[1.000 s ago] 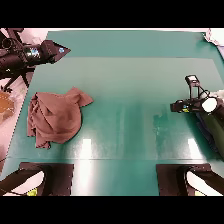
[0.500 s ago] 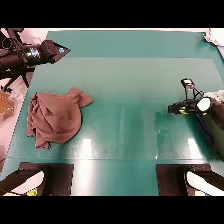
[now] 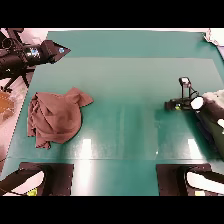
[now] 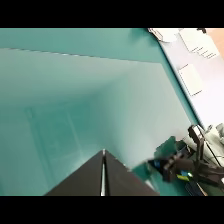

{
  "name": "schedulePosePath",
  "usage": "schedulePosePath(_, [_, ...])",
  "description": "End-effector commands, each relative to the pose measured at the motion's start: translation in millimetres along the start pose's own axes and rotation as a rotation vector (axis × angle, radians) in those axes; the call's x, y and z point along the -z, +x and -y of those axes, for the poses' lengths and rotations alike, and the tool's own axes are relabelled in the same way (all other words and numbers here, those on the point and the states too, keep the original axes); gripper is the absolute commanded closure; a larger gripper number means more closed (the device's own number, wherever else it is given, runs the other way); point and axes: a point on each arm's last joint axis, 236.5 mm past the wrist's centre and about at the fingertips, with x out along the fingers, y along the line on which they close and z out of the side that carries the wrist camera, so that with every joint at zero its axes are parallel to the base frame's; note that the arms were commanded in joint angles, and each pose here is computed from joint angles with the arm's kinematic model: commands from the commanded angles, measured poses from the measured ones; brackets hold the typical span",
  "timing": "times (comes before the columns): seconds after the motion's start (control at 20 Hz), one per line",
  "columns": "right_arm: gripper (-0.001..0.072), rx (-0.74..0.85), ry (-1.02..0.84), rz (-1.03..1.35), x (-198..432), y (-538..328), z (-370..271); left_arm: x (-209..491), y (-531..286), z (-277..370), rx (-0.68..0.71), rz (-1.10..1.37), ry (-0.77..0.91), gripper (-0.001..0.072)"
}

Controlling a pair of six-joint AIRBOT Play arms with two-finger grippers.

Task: Fold the shirts.

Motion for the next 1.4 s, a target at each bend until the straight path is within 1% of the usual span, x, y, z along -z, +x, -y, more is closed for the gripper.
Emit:
schedulePosePath(0.0, [0.0693,-0.06,0.005,-0.345,84,3,-12,0,0,-1,-0.001,-0.001,0.0,0.0685])
schedulePosePath(0.15, [0.0692,-0.067,0.017,-0.389,97,12,-14,0,0,0,0.002,0.002,-0.003,0.0685])
schedulePosePath(0.25, [0.0692,-0.084,0.04,-0.405,92,10,-18,-6,0,9,0.041,0.023,-0.04,0.0685])
schedulePosePath(0.35, [0.0692,-0.134,0.092,-0.442,79,-10,-30,-11,0,9,0.038,0.048,-0.047,0.0684])
schedulePosePath(0.45, [0.0692,-0.16,0.072,-0.464,61,-36,-36,-13,-1,13,0.055,0.054,-0.062,0.0684])
schedulePosePath(0.6, [0.0692,-0.186,0.037,-0.434,26,-82,-42,-4,0,12,0.053,0.015,-0.045,0.0685])
schedulePosePath(0.65, [0.0693,-0.22,0.037,-0.409,11,-101,-50,-2,0,12,0.052,0.007,-0.042,0.0684])
schedulePosePath(0.8, [0.0692,-0.379,0.069,-0.201,-53,-161,-91,3,0,11,0.047,-0.011,-0.032,0.0685])
schedulePosePath(0.9, [0.0692,-0.414,0.054,-0.04,-89,-201,-103,2,0,11,0.046,-0.011,-0.03,0.0684])
schedulePosePath(1.0, [0.0692,-0.407,0.025,0.126,-119,-240,-107,-1,-6,10,0.037,-0.011,-0.016,0.0685])
schedulePosePath(1.1, [0.0692,-0.44,-0.005,0.176,-123,-266,-122,-12,-26,-4,-0.006,-0.005,0.008,0.0684])
schedulePosePath(1.2, [0.0692,-0.57,-0.006,0.169,-117,-285,-156,-25,-62,-32,-0.108,0.003,0.013,0.0684])
schedulePosePath(1.25, [0.066,-0.667,0.001,0.153,-113,-293,-181,-26,-83,-50,-0.185,-0.014,0.023,0.0684])
schedulePosePath(1.3, [0.0499,-0.756,-0.005,0.116,-108,-296,-206,-21,-109,-73,-0.29,-0.051,0.035,0.0684])
schedulePosePath(1.35, [0.0384,-0.822,-0.017,0.064,-100,-293,-230,-13,-134,-94,-0.394,-0.092,0.03,0.0659])
